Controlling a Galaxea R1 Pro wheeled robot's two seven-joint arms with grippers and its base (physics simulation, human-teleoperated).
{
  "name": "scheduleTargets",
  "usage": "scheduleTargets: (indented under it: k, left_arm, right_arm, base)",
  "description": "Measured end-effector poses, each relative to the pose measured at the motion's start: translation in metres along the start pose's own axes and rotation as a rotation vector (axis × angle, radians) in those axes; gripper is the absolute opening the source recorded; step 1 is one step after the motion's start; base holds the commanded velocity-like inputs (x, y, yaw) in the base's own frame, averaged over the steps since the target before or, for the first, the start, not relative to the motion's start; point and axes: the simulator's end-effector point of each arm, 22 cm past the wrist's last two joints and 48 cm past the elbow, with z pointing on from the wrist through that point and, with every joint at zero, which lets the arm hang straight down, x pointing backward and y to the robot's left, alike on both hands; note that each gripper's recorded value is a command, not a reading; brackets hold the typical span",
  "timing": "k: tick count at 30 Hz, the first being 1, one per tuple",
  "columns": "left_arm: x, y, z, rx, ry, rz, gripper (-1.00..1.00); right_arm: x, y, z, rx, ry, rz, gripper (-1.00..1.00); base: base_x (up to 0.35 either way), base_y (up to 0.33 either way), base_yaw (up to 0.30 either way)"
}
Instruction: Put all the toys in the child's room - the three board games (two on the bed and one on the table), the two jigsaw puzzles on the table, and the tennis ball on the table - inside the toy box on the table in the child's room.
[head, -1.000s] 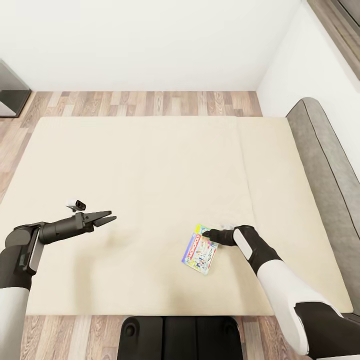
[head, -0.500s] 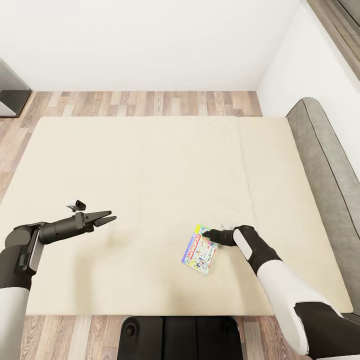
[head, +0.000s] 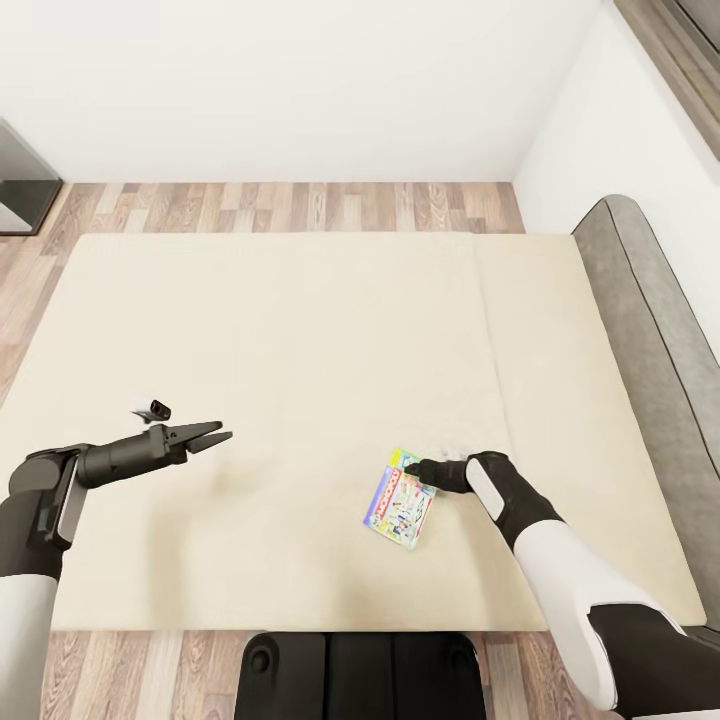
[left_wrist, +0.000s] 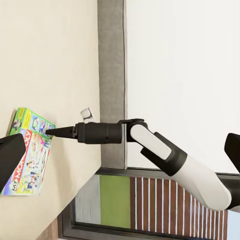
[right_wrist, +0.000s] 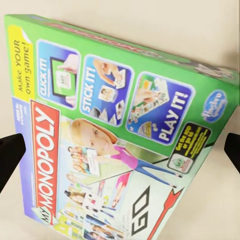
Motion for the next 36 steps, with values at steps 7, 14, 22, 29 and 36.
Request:
scheduleTargets:
  k: [7, 14, 22, 29, 36]
  left_arm:
    - [-0.0002, -0.0009, 0.0003, 0.001, 0.001, 0.003, 1.0]
    - [-0.0002, -0.0011, 0.0004, 0.001, 0.001, 0.003, 1.0]
    - [-0.0002, -0.0011, 0.0004, 0.001, 0.001, 0.004, 1.0]
    - [-0.0001, -0.0011, 0.0006, 0.002, 0.002, 0.003, 1.0]
    - [-0.0002, -0.0011, 0.0005, 0.002, 0.001, 0.004, 1.0]
  right_arm:
    - [-0.0013, -0.0012, -0.0007, 0.001, -0.003, 0.001, 1.0]
    - [-0.0016, -0.0009, -0.0007, 0.0, -0.004, 0.002, 1.0]
    - [-0.0017, -0.0009, -0.0008, 0.001, -0.004, 0.002, 1.0]
    - [-0.0023, -0.0016, -0.001, 0.001, -0.005, 0.004, 1.0]
    - [-0.0035, -0.0035, -0.0017, 0.004, -0.007, 0.005, 1.0]
  base:
    - [0.0, 0.0, 0.0]
    - [0.0, 0.0, 0.0]
    - [0.0, 0.0, 0.0]
    - [0.0, 0.0, 0.0]
    - [0.0, 0.0, 0.0]
